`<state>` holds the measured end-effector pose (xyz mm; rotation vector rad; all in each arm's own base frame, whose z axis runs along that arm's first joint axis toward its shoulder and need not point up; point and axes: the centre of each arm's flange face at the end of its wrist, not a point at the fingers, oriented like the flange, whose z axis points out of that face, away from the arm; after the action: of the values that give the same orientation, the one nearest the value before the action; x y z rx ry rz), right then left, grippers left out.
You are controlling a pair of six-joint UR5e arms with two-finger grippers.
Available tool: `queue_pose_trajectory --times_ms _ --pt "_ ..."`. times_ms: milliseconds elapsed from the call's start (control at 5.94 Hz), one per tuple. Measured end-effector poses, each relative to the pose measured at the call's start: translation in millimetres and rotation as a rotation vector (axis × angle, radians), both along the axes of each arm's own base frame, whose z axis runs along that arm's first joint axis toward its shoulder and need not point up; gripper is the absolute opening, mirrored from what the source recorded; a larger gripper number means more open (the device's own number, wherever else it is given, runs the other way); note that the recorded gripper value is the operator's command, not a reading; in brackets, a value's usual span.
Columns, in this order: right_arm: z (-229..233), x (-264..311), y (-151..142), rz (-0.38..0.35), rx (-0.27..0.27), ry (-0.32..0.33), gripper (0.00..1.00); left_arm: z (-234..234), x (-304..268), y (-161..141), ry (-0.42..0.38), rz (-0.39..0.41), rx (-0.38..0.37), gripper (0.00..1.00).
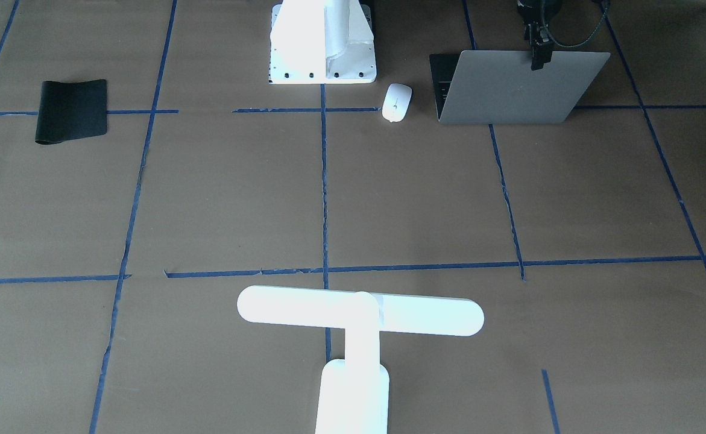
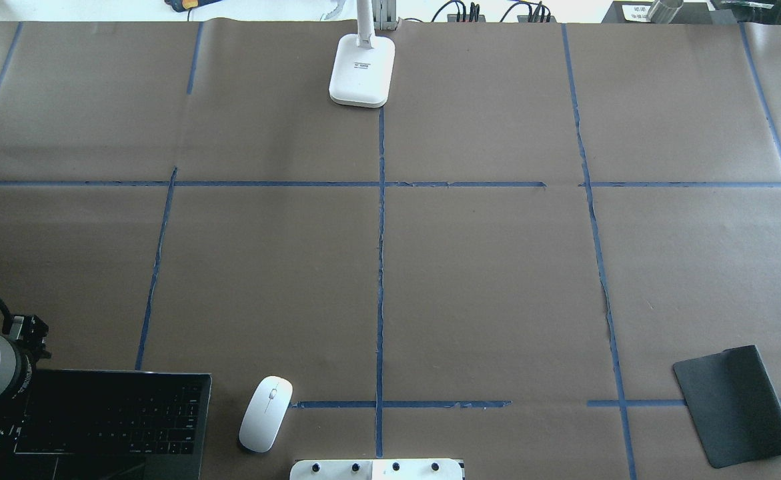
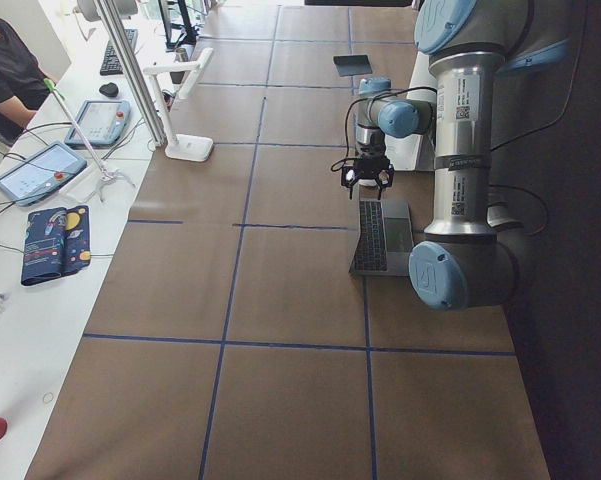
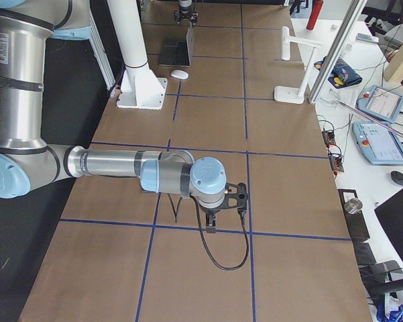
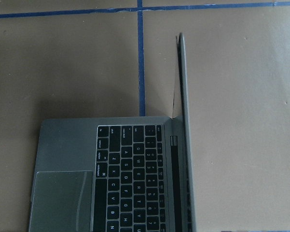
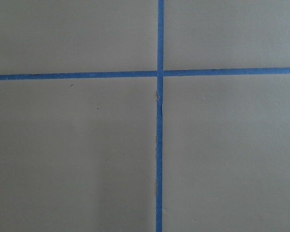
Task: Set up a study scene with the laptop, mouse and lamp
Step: 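Lower the left gripper and grasp the grey laptop's edge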
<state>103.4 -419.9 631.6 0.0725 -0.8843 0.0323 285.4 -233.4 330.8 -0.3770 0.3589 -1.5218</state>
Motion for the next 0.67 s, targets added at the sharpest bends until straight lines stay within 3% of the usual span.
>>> queue_pose_trajectory --times_ms 168,673 --pt "-0.4 0.6 0.0 0.002 0.000 -0.001 1.00 -0.6 0.9 0.2 0.002 -0.004 -0.002 0.00" --pt "-0.4 1.2 0.3 0.004 0.000 -0.001 1.00 -8.1 -9.9 -10.6 0.021 -0.047 0.002 0.00"
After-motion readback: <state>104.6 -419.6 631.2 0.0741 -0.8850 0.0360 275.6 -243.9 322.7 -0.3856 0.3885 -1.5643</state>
